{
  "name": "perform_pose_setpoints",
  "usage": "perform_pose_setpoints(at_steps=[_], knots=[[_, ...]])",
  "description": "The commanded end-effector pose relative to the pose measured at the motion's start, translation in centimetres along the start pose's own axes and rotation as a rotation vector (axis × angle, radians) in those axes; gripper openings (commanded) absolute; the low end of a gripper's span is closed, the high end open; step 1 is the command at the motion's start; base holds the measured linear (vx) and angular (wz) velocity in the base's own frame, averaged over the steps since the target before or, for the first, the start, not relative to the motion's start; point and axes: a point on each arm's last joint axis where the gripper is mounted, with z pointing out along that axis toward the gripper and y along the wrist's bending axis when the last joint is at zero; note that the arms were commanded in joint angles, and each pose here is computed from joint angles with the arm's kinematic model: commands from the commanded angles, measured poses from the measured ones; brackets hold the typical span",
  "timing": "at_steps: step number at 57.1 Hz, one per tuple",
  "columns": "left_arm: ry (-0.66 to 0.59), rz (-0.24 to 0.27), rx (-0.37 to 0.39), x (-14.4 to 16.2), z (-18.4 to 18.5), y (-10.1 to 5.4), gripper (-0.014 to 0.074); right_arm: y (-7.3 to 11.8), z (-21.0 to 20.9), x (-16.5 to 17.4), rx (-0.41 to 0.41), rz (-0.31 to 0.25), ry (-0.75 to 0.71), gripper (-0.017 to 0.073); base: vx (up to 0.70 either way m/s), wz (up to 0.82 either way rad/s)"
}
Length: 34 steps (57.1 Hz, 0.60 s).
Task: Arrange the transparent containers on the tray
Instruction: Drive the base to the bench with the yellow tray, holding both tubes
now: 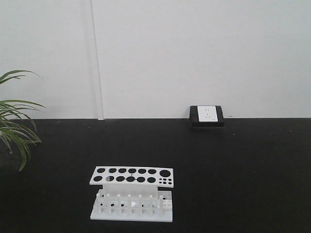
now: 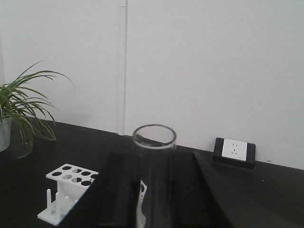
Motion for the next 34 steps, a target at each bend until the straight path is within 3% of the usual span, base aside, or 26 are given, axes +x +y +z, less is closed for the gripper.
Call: perform_pose_setpoints(at_steps=[1,34], knots=[[-0.102,-0.010,0.036,-1.64,-0.24,-0.32,-0.0001,-0.15,-0.02,-0.90,0.012,-0.010,-0.024,-0.0011,0.00,0.00],[-0.102,-0.010,0.036,-1.64,-0.24,-0.32,-0.0001,-0.15,-0.02,-0.90,0.012,-0.010,-0.024,-0.0011,0.00,0.00]])
